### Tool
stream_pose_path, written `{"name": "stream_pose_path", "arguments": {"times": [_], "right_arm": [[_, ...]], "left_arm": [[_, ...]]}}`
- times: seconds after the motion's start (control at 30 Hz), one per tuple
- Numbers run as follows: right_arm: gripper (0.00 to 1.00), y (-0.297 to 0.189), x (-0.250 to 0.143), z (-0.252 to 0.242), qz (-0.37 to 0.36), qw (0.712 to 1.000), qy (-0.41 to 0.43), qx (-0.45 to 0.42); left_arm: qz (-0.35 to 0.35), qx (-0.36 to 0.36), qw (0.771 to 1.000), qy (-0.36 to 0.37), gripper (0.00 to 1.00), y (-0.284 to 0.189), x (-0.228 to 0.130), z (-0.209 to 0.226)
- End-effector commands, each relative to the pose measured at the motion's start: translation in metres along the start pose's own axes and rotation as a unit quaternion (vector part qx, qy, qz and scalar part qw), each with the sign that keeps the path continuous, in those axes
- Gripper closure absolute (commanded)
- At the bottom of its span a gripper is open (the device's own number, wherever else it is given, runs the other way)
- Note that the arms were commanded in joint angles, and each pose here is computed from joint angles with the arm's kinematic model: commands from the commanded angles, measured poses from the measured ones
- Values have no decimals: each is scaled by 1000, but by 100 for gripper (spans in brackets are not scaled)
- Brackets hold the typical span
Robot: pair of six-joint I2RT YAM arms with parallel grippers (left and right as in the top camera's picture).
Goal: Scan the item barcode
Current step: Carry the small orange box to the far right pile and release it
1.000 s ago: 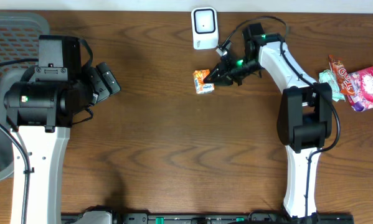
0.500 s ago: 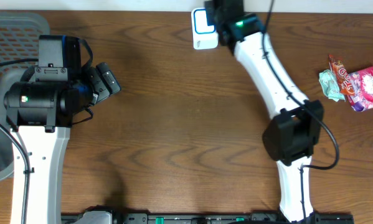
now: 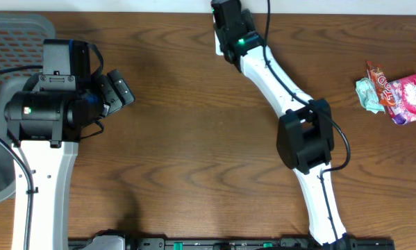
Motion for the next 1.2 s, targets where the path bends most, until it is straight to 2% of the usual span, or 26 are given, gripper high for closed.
{"name": "stream_pose_path", "arguments": {"times": [0.0, 0.1, 0.23, 0.37, 0.5, 0.63, 0.77, 0.93, 0.97, 1.0, 1.03, 1.1, 1.17], "right_arm": [[99, -29, 31, -63, -24, 997, 59, -44], [99, -33, 24, -112, 10, 995, 72, -74], [99, -27, -17, -181, 113, 981, 66, -142], [99, -21, -73, -235, 240, 953, 56, -178], [99, -21, -121, -280, 325, 917, 103, -204], [99, -25, -154, -314, 367, 893, 160, -205], [99, -23, -177, -332, 384, 885, 203, -166], [98, -23, -199, -345, 402, 873, 218, -170], [85, -22, -202, -346, 405, 871, 219, -171], [77, -22, -205, -346, 407, 870, 219, -171], [72, -21, -207, -345, 409, 869, 219, -171], [57, -21, -208, -344, 411, 869, 221, -165], [49, -20, -208, -341, 410, 870, 226, -152]], "left_arm": [[-3, 7, 1000, 5, 2, 0, 1, 1], [-3, 7, 1000, 5, 2, 0, 1, 1], [-3, 7, 1000, 5, 2, 0, 1, 1], [-3, 7, 1000, 5, 2, 0, 2, 1], [-3, 7, 1000, 5, 2, 0, 2, 1], [-3, 7, 1000, 5, 2, 0, 1, 1], [-3, 7, 1000, 5, 2, 0, 1, 1], [-3, 7, 1000, 5, 2, 0, 1, 1], [-3, 7, 1000, 5, 2, 0, 2, 1], [-3, 7, 1000, 5, 2, 0, 2, 1], [-3, 7, 1000, 5, 2, 0, 2, 1], [-3, 7, 1000, 5, 2, 0, 1, 1], [-3, 7, 1000, 5, 2, 0, 1, 1]]}}
Point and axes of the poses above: each gripper's point midway between its finger pads, its own y axis out along the fingers, its own z axis along the line the jaws close on, x = y × z, the point moved 9 cm from there along -y, back along the fingers, and after that the axes turned 3 degrees about -y, right-handed, at the moved point
